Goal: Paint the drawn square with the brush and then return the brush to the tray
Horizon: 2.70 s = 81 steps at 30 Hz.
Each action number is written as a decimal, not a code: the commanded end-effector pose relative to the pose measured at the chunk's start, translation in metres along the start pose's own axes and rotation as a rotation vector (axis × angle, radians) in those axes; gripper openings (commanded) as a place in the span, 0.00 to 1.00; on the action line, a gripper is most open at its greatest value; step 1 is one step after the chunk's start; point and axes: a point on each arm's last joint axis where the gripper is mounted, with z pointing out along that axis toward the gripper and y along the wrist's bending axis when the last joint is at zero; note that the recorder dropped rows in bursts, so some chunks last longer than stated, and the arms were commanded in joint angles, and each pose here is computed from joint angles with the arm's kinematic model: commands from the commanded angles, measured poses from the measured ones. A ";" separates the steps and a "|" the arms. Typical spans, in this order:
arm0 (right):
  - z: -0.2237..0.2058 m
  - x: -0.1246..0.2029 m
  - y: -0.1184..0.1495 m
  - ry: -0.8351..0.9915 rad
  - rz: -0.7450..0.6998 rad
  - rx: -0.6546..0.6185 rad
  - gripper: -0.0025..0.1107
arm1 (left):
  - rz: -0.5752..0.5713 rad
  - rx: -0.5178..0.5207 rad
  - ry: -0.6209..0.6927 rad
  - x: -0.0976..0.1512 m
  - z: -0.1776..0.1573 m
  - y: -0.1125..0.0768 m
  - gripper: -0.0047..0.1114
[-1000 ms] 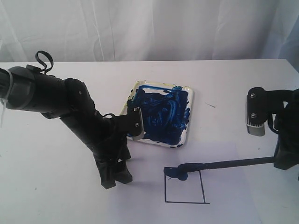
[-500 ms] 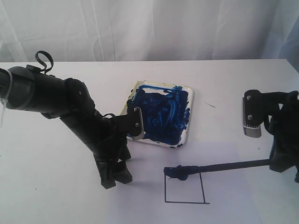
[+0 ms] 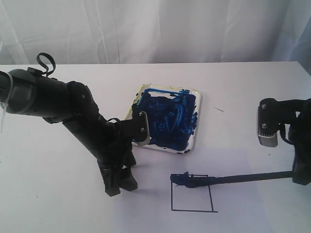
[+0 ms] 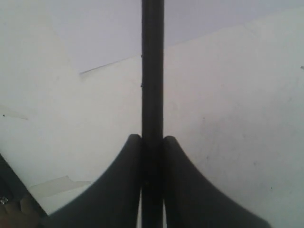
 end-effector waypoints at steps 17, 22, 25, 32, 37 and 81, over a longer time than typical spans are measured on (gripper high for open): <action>0.000 0.008 0.000 0.085 0.058 0.009 0.02 | -0.003 0.084 0.054 0.010 0.015 -0.008 0.61; 0.000 0.008 0.000 0.094 0.073 0.012 0.02 | -0.003 0.084 0.054 0.010 0.015 -0.008 0.61; 0.000 0.009 0.000 0.098 0.073 0.007 0.02 | -0.003 0.084 0.054 0.010 0.015 -0.008 0.61; 0.000 0.009 0.000 0.101 0.072 0.008 0.02 | -0.003 0.084 0.054 0.010 0.015 -0.008 0.61; 0.000 0.009 0.000 0.101 0.072 0.008 0.02 | -0.003 0.084 0.054 0.010 0.015 -0.008 0.61; 0.009 -0.015 0.001 -0.118 -0.058 -0.070 0.02 | -0.001 0.088 0.056 0.010 0.015 -0.008 0.61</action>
